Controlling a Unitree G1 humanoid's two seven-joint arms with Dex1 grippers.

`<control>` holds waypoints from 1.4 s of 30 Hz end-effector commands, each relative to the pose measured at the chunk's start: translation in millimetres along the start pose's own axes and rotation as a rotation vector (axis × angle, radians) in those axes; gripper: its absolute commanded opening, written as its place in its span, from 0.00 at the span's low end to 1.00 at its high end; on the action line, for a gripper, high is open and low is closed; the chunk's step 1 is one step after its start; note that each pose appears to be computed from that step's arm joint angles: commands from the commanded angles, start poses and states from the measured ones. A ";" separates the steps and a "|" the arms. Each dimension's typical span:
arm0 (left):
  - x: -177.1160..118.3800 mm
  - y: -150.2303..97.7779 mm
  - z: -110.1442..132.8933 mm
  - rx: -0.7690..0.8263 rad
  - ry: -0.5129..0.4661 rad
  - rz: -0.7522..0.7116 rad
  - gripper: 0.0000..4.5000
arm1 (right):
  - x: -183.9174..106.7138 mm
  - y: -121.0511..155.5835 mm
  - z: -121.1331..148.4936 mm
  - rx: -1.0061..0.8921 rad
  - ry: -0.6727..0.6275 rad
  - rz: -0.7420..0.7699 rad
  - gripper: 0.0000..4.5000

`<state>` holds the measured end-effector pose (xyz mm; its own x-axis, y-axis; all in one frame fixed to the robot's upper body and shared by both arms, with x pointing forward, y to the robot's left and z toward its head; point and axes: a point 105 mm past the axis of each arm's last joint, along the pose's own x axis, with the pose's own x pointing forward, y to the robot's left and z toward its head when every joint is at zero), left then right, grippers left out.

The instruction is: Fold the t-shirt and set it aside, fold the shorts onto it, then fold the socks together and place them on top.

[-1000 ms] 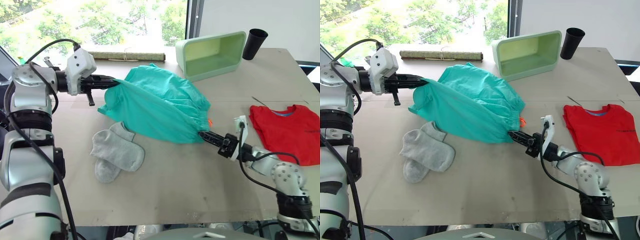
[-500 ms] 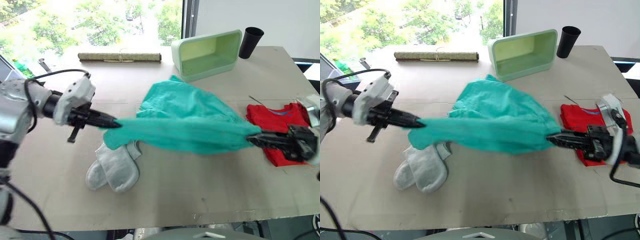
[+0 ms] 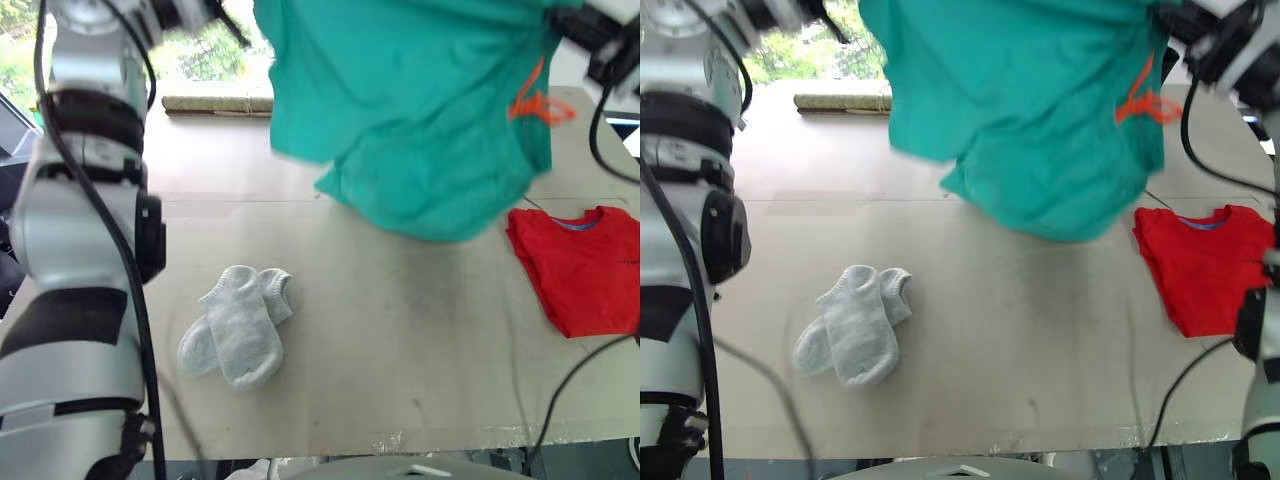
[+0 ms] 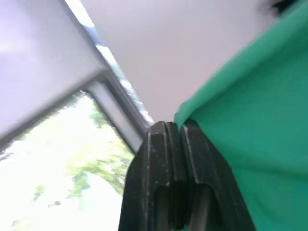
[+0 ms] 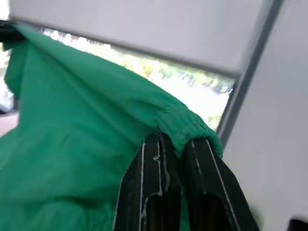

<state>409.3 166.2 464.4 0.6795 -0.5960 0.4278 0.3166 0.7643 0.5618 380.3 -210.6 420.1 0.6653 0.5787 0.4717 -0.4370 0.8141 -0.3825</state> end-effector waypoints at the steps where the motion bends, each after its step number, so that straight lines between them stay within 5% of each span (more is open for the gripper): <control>1: -31.0 65.2 90.2 -0.100 -0.342 0.254 0.00 | -14.8 -41.6 69.8 -0.133 -0.263 -0.177 0.01; 4: -31.6 52.2 111.7 -0.172 -0.445 0.075 0.00 | -19.4 -39.9 80.1 -0.092 -0.325 -0.144 0.01; 8: -40.3 26.9 102.2 -0.290 -0.432 -0.236 0.00 | -29.5 -15.6 67.8 0.030 -0.267 0.005 0.01; 11: -64.7 -15.5 55.5 -0.352 -0.214 -0.604 0.00 | -59.1 23.5 21.7 0.159 -0.039 0.176 0.01; 15: -120.7 -73.6 13.6 -0.553 0.059 -0.894 0.00 | -117.0 79.4 -31.9 0.385 0.263 0.345 0.01; 21: -212.9 -171.5 0.0 -0.898 0.363 -1.261 0.00 | -221.4 174.6 -85.5 0.664 0.691 0.542 0.01; 27: -254.7 -200.7 6.3 -1.007 0.513 -1.372 0.00 | -266.9 220.2 -87.1 0.811 0.817 0.615 0.01; 34: -263.3 -202.0 18.5 -1.053 0.551 -1.423 0.00 | -308.8 263.3 -45.2 1.086 0.882 0.747 0.01; 38: -246.8 -195.4 3.1 -0.946 0.499 -1.387 0.00 | -310.9 258.4 -47.9 1.053 0.880 0.651 0.01; 42: -180.6 -176.1 -57.8 -0.687 0.431 -1.145 0.00 | -296.7 232.3 -72.1 0.976 0.798 0.396 0.01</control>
<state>233.2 146.1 256.1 -0.2182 -0.9335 -0.2845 0.9731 -0.1859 -0.1363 115.0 -189.4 134.7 0.3288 0.9059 -0.2669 -0.7485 0.4222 0.5113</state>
